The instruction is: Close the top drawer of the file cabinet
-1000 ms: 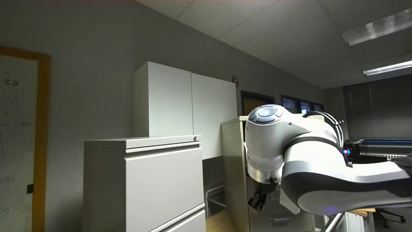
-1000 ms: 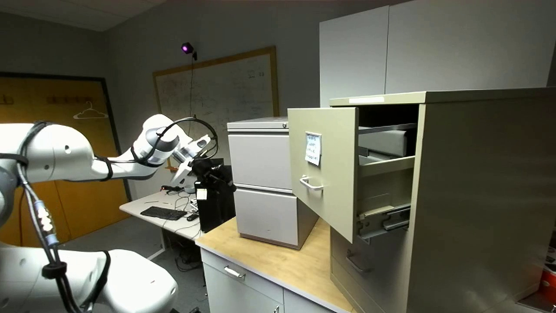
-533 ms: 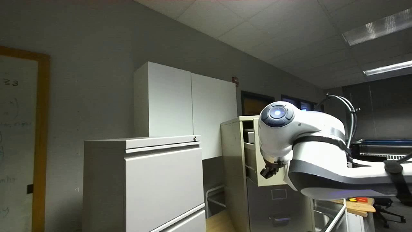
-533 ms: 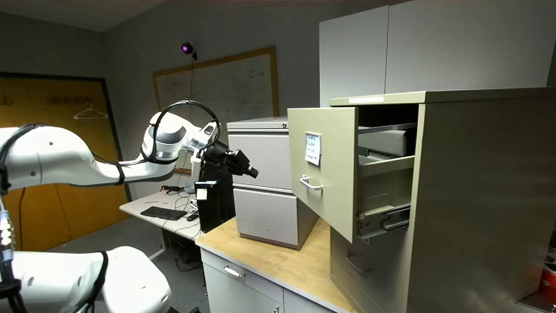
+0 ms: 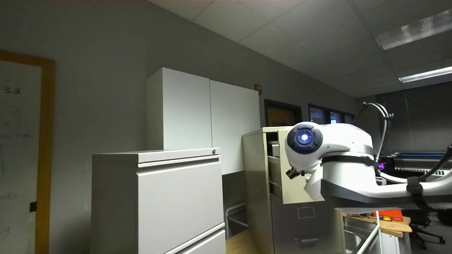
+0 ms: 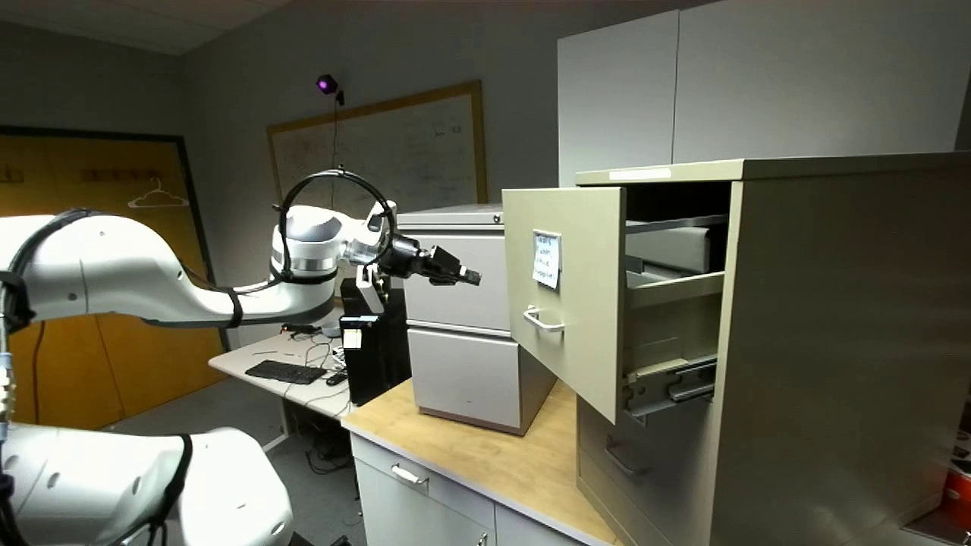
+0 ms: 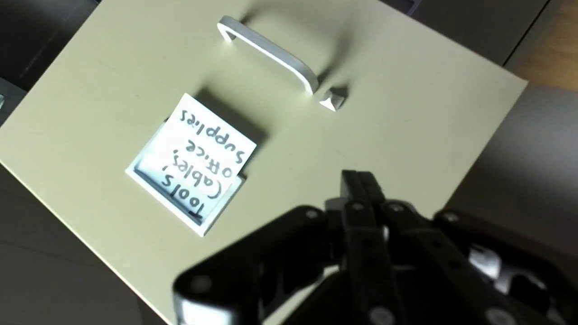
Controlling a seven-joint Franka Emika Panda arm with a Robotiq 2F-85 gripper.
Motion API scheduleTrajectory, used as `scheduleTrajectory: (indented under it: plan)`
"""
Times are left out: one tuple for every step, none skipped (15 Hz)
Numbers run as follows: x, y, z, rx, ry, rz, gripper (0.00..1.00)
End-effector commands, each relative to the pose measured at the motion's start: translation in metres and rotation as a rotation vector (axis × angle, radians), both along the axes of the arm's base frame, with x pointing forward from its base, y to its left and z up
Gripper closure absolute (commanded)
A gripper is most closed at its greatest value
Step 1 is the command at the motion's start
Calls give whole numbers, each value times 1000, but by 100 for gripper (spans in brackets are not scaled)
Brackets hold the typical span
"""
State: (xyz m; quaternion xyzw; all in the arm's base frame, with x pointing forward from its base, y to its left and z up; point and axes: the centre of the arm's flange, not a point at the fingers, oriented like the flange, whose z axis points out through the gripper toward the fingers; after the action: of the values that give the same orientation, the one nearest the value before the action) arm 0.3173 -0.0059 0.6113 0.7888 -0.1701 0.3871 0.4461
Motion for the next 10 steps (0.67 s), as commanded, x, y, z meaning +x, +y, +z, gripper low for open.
scheduleTrajectory:
  plan:
    - [31, -19, -1, 20, -62, -16, 100]
    - [37, -24, -3, 31, -68, -21, 100]
    - [42, -28, -6, 42, -72, -25, 100]
    - [48, -32, -8, 51, -74, -32, 100]
    - [54, -36, -10, 58, -72, -39, 100]
    - [61, -40, -13, 61, -69, -46, 100]
    - [68, -43, -15, 64, -66, -52, 100]
    - [76, -47, -16, 67, -61, -60, 100]
    - [83, -51, -18, 72, -58, -64, 100]
    - [89, -54, -19, 75, -54, -69, 100]
